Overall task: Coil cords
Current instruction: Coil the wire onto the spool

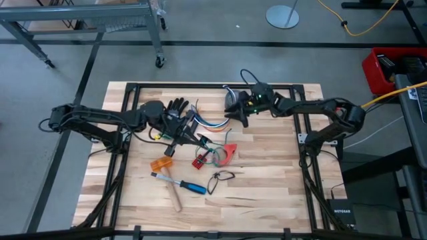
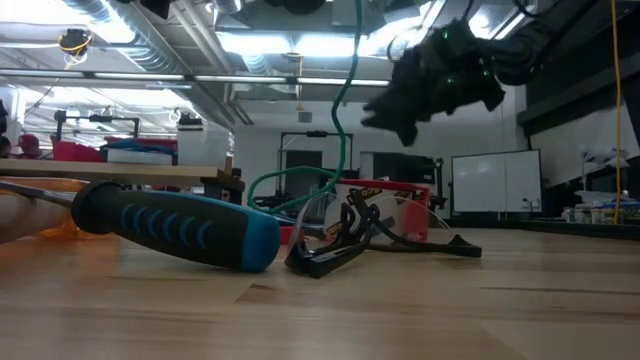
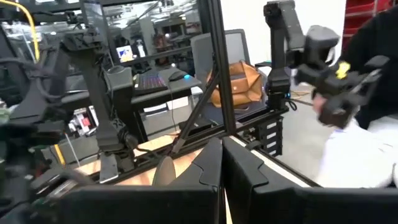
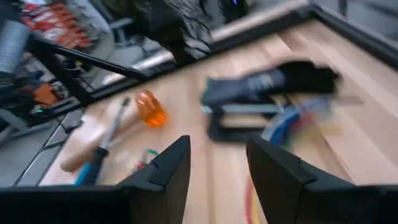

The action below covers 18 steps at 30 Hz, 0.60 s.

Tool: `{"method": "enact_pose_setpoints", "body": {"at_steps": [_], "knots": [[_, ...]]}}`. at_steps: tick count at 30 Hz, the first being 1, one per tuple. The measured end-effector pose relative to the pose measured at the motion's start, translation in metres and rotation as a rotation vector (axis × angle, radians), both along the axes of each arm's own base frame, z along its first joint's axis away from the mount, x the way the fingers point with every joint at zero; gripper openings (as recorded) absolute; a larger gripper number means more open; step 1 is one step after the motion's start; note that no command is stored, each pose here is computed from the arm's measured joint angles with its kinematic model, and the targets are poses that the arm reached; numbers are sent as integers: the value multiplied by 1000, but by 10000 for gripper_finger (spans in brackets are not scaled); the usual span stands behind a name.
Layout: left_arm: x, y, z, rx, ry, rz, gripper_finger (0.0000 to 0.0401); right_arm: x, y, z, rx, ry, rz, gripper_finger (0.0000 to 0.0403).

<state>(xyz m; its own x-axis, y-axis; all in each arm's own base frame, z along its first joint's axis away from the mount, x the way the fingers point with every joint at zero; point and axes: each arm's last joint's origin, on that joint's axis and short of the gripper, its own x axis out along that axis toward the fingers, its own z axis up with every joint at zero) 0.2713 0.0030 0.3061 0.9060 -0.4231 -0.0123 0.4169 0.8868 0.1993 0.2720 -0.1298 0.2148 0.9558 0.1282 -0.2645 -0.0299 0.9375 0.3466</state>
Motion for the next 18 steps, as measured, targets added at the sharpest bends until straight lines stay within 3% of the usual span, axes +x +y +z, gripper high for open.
{"method": "enact_pose_setpoints", "body": {"at_steps": [18], "knots": [[2, 1, -2, 2, 10, 39, 0, 32, 79, 17, -275, -178, 65, 161]]}}
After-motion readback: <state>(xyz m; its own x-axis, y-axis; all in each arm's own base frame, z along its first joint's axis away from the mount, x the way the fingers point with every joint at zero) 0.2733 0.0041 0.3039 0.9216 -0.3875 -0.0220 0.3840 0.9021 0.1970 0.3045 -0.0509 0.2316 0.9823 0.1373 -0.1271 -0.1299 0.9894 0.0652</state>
